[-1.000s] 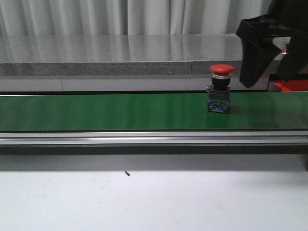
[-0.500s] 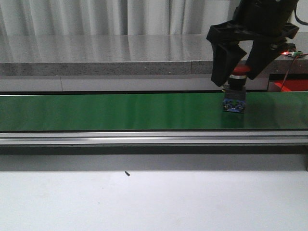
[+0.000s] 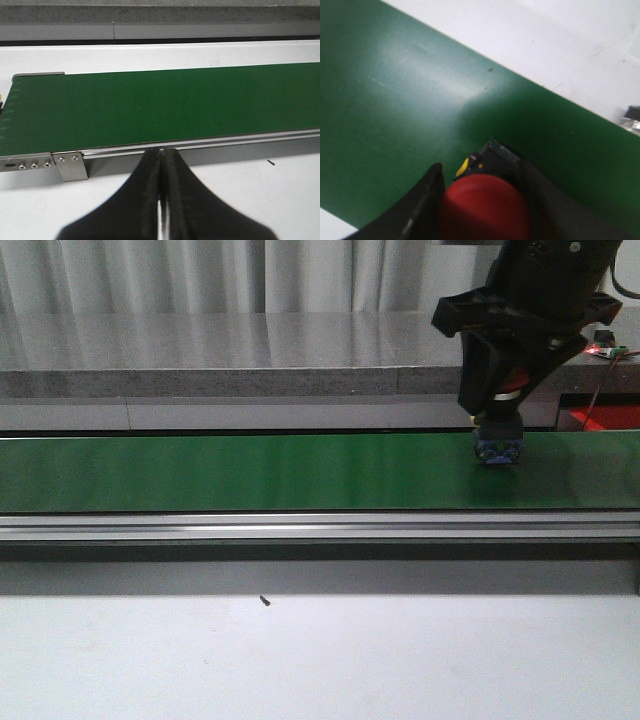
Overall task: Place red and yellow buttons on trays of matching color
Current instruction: 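Lower the right gripper onto the red button on the belt and grasp, then carry the red button into the red tray and open the right gripper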
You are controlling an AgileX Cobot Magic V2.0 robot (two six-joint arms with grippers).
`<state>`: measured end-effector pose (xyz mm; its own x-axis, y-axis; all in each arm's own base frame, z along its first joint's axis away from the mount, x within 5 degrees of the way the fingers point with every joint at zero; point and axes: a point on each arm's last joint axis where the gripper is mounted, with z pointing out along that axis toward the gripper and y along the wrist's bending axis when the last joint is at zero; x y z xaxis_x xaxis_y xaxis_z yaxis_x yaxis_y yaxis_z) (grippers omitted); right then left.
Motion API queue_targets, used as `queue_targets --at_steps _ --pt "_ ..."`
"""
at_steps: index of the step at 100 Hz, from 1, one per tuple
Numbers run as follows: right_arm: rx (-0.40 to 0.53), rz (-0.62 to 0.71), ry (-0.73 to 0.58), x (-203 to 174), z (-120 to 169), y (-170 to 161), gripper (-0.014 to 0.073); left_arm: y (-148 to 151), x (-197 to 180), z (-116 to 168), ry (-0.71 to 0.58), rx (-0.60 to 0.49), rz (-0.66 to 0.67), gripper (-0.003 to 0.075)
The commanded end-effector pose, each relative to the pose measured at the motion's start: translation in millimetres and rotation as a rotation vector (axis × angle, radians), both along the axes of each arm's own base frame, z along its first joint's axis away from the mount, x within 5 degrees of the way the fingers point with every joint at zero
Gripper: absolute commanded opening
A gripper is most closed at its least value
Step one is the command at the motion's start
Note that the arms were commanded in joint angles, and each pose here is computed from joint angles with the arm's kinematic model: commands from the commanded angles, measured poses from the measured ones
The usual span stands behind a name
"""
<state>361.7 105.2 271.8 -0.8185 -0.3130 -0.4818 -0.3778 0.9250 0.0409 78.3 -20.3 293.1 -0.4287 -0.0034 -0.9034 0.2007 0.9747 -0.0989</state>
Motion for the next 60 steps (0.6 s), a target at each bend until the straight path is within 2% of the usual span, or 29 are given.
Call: queue_targets --at_steps 1,16,32,60 --pt "0.053 -0.087 -0.19 -0.4 48.0 -24.2 0.0087 -0.2 3.0 13.3 -0.076 -0.039 0.014 -0.002" --pt "0.063 -0.244 -0.267 2.4 64.2 -75.3 0.0087 -0.2 3.0 13.3 -0.076 -0.039 0.014 -0.002" --pt "0.048 -0.377 -0.279 4.8 70.8 -124.6 0.0088 -0.2 3.0 13.3 -0.076 -0.039 0.014 -0.002" --pt "0.031 -0.501 -0.279 25.6 81.5 -178.8 0.0088 -0.2 3.0 13.3 -0.076 -0.039 0.014 -0.002"
